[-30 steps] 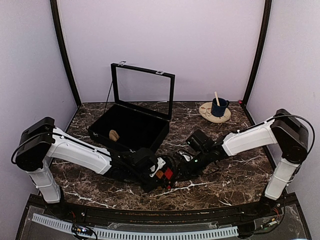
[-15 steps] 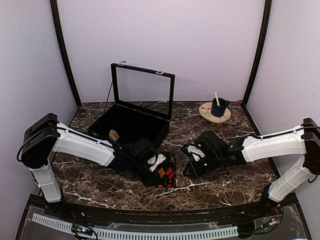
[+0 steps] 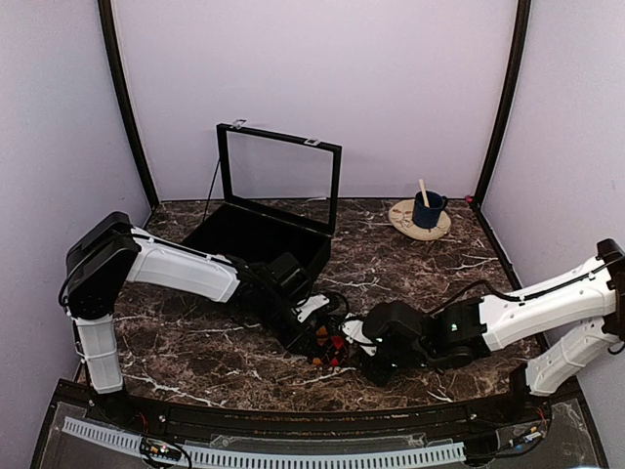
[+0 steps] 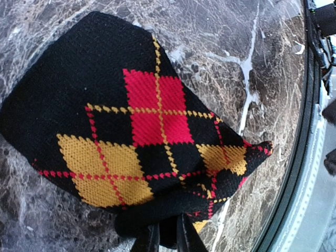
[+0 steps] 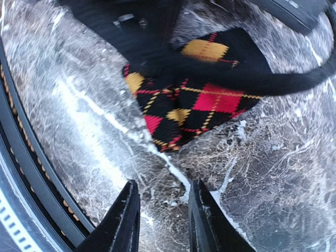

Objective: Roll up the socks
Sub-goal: Roll the sock at the center of the board.

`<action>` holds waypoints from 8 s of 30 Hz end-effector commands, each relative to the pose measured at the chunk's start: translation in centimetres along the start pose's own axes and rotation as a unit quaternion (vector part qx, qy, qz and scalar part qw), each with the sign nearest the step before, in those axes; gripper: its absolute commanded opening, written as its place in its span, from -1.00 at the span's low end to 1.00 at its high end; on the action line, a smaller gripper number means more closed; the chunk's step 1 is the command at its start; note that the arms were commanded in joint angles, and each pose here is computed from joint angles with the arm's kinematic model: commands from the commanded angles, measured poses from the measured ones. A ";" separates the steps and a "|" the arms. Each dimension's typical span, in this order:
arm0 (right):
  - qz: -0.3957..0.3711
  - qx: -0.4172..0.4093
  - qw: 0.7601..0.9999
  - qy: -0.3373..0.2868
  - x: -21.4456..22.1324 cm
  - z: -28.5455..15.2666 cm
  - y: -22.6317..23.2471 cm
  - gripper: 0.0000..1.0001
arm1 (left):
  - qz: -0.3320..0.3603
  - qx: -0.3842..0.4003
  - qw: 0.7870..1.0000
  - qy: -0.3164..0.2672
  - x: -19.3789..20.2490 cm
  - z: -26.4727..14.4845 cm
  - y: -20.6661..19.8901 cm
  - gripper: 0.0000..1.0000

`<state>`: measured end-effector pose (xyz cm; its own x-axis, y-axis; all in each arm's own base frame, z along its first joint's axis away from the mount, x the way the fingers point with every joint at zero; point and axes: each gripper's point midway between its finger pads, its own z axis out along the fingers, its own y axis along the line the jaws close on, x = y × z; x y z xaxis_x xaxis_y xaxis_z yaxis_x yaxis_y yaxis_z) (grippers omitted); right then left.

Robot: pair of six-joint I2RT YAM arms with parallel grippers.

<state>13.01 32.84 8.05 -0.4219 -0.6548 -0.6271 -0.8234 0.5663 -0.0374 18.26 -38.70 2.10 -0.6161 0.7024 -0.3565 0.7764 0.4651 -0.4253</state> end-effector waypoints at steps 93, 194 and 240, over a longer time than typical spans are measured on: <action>-0.174 0.017 0.984 0.035 -4.1 3.5 4.5 -0.97 | -0.080 0.048 0.982 0.162 5.5 1.4 2.8 -0.75; -0.087 -0.010 0.989 0.121 4.4 6.7 0.6 -0.96 | -0.080 0.055 0.977 0.191 4.5 2.2 3.1 -0.74; -0.245 -0.007 0.966 0.080 -0.3 4.6 5.0 -0.28 | -0.079 0.060 0.973 0.210 4.2 2.3 3.2 -0.76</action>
<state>10.55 36.79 4.17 -0.0603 -0.9223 -0.3817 -0.9435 0.1775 -0.2799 17.56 -38.01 1.90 -0.6171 0.7868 -0.0083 0.5977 0.4619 -0.6553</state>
